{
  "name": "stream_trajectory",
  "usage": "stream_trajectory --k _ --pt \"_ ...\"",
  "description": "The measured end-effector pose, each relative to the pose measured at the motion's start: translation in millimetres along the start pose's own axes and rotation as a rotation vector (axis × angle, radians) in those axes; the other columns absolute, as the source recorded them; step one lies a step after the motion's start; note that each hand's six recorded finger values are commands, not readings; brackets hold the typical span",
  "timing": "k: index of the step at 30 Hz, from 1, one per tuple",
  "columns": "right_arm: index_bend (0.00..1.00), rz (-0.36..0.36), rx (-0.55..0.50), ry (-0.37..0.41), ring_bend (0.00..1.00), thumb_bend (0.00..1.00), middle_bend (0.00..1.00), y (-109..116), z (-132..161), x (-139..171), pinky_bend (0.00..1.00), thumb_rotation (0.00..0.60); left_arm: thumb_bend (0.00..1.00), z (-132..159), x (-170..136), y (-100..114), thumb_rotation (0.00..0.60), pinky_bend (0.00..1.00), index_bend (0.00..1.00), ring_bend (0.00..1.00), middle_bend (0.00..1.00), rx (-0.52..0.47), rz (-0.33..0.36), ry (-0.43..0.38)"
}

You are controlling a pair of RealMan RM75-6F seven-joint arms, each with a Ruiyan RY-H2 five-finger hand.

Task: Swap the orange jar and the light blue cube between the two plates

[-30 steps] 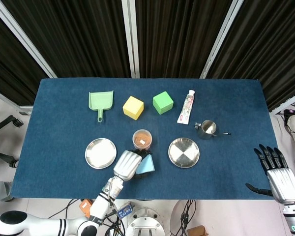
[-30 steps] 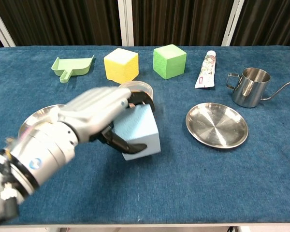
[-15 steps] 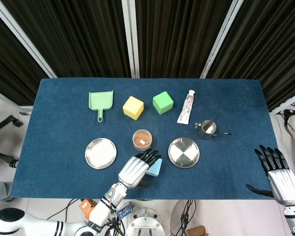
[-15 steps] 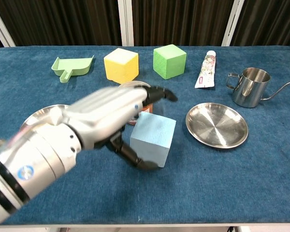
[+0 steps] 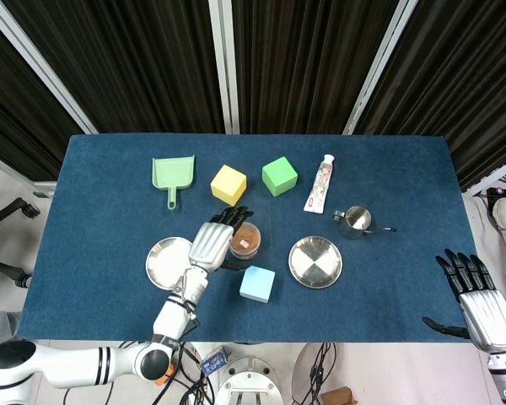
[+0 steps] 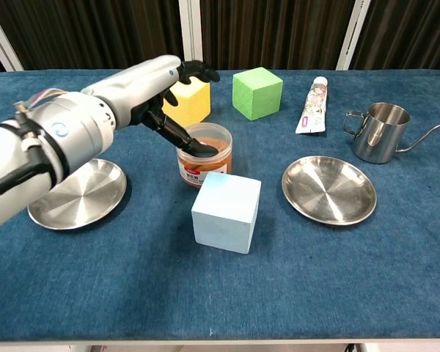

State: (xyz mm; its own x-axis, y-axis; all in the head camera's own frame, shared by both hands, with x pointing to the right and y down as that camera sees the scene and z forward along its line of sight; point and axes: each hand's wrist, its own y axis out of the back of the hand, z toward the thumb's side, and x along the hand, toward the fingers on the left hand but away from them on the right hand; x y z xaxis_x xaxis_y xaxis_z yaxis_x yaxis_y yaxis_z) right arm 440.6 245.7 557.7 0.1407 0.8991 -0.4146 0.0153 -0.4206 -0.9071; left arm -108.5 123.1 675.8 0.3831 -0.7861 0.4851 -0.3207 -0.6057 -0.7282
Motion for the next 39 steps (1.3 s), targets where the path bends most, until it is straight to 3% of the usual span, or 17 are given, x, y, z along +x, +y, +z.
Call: stream_trajectory --k 5,14,16,19,24,26,30,34,39 --pt "0.00 0.008 -0.001 0.004 0.00 0.14 0.00 -1 0 0 0.00 0.444 0.00 -4 17 -13 0.547 0.15 0.14 0.08 0.09 0.013 -0.033 0.034" --pt "0.00 0.011 -0.018 0.022 0.00 0.14 0.00 1 1 3 0.00 0.443 0.01 -10 30 -31 0.543 0.15 0.14 0.09 0.11 0.068 -0.070 0.082" --pt "0.00 0.010 -0.019 0.020 0.00 0.14 0.00 2 0 3 0.00 0.442 0.03 -11 32 -34 0.557 0.20 0.17 0.12 0.14 0.075 -0.082 0.095" --pt "0.00 0.009 -0.020 0.017 0.00 0.14 0.00 3 -1 3 0.00 0.443 0.10 -13 34 -38 0.598 0.37 0.28 0.25 0.26 0.089 -0.096 0.115" --pt "0.00 0.012 -0.020 0.016 0.00 0.14 0.00 2 -1 2 0.00 0.444 0.25 -15 36 -35 0.600 0.55 0.41 0.49 0.42 0.103 -0.072 0.135" --pt "0.00 0.014 -0.018 0.016 0.00 0.14 0.00 2 -1 2 0.00 0.444 0.30 -15 35 -34 0.600 0.59 0.44 0.54 0.47 0.095 -0.064 0.135" --pt "0.00 0.016 -0.016 0.015 0.00 0.14 0.00 1 -1 2 0.00 0.443 0.37 -12 29 -23 0.600 0.64 0.49 0.60 0.53 0.085 -0.033 0.115" --pt "0.00 0.018 -0.014 0.013 0.00 0.14 0.00 0 -1 3 0.00 0.444 0.37 -14 15 -2 0.600 0.65 0.50 0.60 0.53 0.091 0.005 0.089" --pt "0.00 0.018 -0.006 0.017 0.00 0.14 0.00 -1 2 4 0.00 0.443 0.37 -43 -15 39 0.600 0.65 0.50 0.60 0.53 0.136 0.054 0.109"
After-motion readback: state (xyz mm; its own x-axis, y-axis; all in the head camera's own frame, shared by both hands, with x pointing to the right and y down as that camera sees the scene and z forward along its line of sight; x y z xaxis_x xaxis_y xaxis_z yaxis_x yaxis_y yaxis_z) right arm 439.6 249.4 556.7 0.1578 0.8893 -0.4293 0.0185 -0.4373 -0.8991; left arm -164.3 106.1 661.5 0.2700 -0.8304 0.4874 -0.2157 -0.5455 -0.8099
